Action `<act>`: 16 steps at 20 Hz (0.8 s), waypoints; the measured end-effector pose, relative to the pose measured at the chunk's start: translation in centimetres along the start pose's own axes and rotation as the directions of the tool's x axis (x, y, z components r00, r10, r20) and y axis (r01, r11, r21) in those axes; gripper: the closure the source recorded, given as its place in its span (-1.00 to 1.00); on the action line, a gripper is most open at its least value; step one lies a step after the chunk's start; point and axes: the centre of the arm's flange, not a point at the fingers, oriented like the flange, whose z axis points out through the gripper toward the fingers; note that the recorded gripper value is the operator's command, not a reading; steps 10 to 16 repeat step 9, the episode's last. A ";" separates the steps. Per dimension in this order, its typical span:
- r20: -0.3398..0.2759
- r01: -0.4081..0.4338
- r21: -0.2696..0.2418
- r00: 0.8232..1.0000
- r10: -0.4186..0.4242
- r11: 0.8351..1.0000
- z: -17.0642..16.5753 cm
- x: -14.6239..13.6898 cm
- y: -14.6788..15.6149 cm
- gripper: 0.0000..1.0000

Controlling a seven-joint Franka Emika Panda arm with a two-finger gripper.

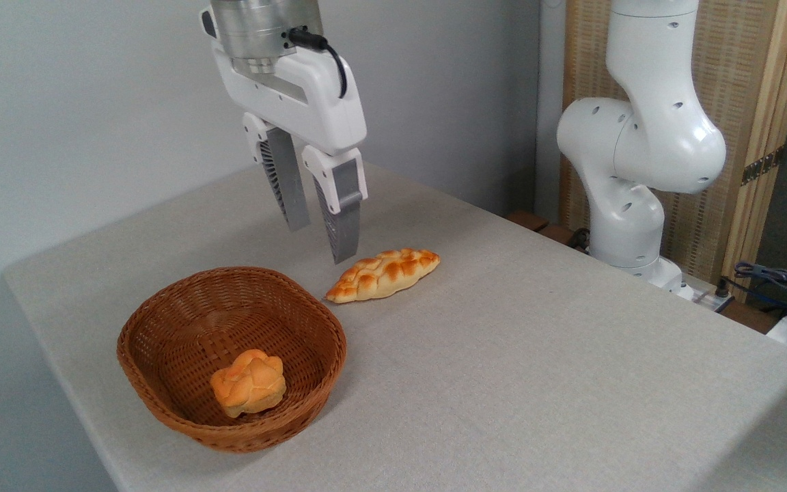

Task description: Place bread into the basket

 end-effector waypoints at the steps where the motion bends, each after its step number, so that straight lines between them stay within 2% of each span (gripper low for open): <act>1: -0.002 0.002 0.001 1.000 -0.002 1.000 -0.1 -0.4 -0.3 -1.00; 16: -0.007 0.012 0.001 1.000 -0.012 1.000 -0.3 -1.1 -0.9 -1.00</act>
